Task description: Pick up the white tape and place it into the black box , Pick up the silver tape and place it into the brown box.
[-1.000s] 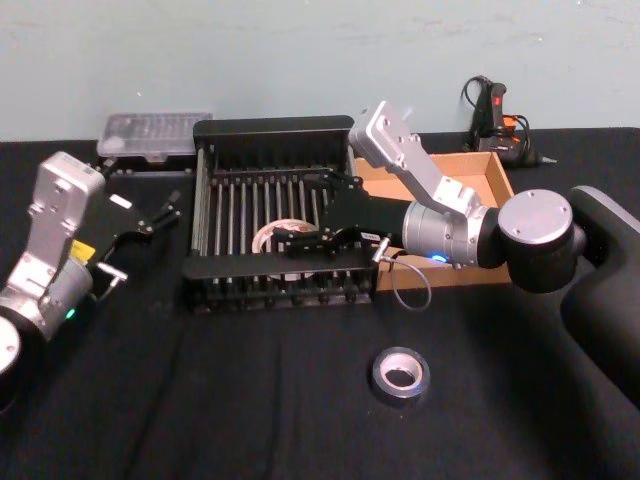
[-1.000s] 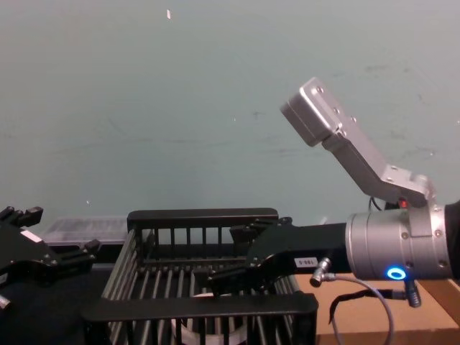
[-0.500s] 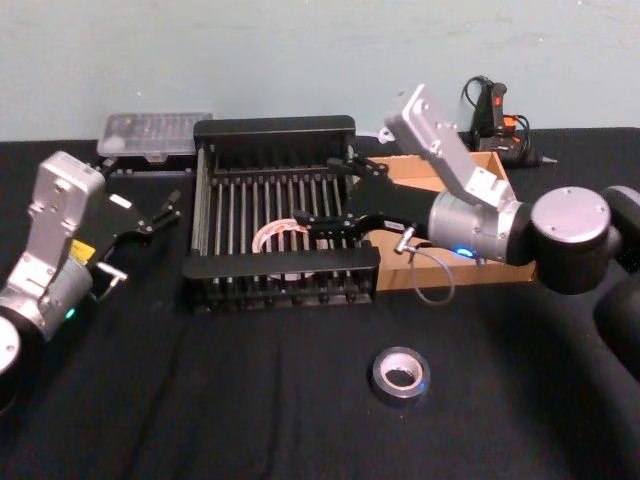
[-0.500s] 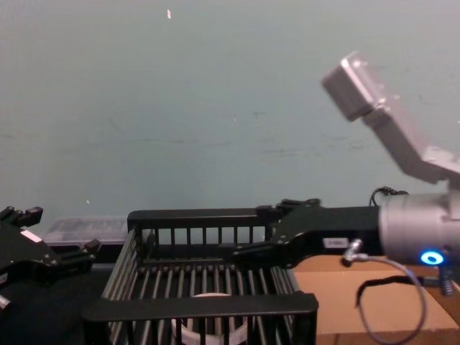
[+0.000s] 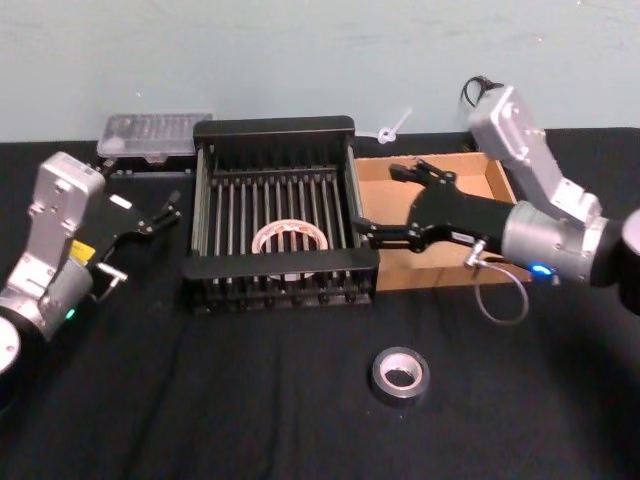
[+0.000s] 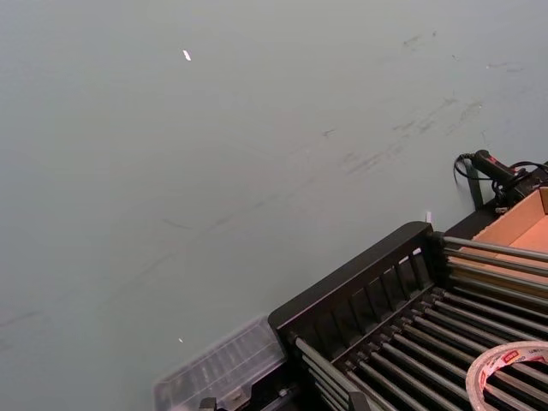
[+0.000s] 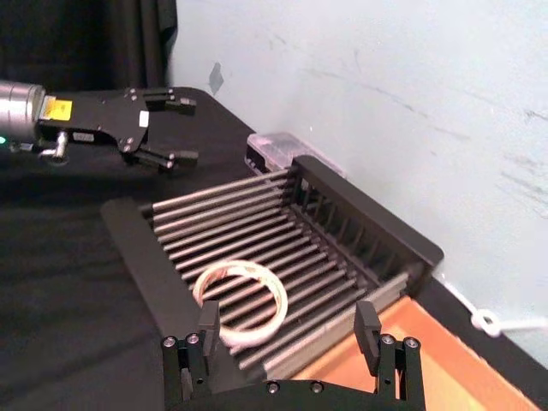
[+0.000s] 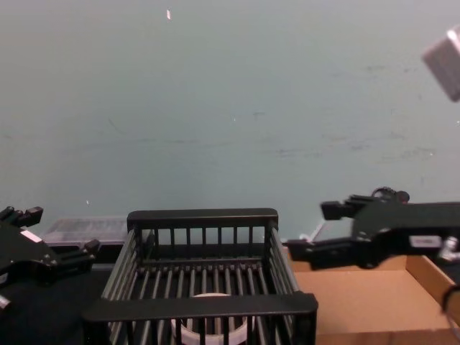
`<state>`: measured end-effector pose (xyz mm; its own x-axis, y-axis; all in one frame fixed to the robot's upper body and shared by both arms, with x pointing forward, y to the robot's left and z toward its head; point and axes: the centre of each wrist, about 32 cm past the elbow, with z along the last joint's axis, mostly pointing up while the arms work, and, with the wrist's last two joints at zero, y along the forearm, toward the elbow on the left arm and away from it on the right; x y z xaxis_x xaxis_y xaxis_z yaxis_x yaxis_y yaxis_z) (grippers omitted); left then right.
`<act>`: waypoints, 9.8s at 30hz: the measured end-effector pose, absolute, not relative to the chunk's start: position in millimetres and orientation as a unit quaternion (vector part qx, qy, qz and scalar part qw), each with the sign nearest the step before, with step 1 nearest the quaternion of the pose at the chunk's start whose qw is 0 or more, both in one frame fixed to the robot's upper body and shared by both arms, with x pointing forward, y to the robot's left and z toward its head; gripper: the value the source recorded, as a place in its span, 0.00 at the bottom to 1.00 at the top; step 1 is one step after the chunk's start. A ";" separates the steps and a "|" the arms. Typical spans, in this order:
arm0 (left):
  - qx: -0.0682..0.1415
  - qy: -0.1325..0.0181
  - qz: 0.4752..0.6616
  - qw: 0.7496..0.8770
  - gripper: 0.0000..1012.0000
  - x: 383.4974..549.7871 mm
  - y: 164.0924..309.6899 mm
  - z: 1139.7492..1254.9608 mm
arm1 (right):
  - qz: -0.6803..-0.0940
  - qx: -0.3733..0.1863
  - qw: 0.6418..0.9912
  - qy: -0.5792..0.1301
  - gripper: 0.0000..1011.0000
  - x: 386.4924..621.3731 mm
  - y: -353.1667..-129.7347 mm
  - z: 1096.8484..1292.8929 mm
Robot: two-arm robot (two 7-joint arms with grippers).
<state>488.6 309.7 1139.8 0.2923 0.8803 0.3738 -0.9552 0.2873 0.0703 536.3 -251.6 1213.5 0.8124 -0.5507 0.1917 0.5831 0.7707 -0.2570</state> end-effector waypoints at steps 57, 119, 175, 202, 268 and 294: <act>0.141 -0.132 0.580 0.791 0.99 488.6 309.7 1139.8 | -0.228 -0.285 0.929 0.063 0.99 485.6 -279.9 1178.9; 0.141 -0.132 0.580 0.791 0.99 488.6 309.7 1139.8 | -0.235 -0.295 0.924 0.069 0.57 495.1 -272.8 1170.3; 0.141 -0.132 0.580 0.791 0.99 488.6 309.7 1139.8 | -0.350 -0.229 0.908 0.009 0.15 509.3 -287.5 1204.5; 0.141 -0.132 0.580 0.791 0.99 488.6 309.7 1139.8 | -0.459 -0.254 0.851 0.026 0.15 565.5 -282.5 1189.1; 0.141 -0.132 0.580 0.791 0.99 488.6 309.7 1139.8 | -0.498 -0.217 0.840 -0.003 0.99 557.1 -279.5 1188.7; 0.141 -0.132 0.580 0.791 0.99 488.6 309.7 1139.8 | -0.598 -0.161 0.772 -0.141 0.99 478.1 -265.1 1117.5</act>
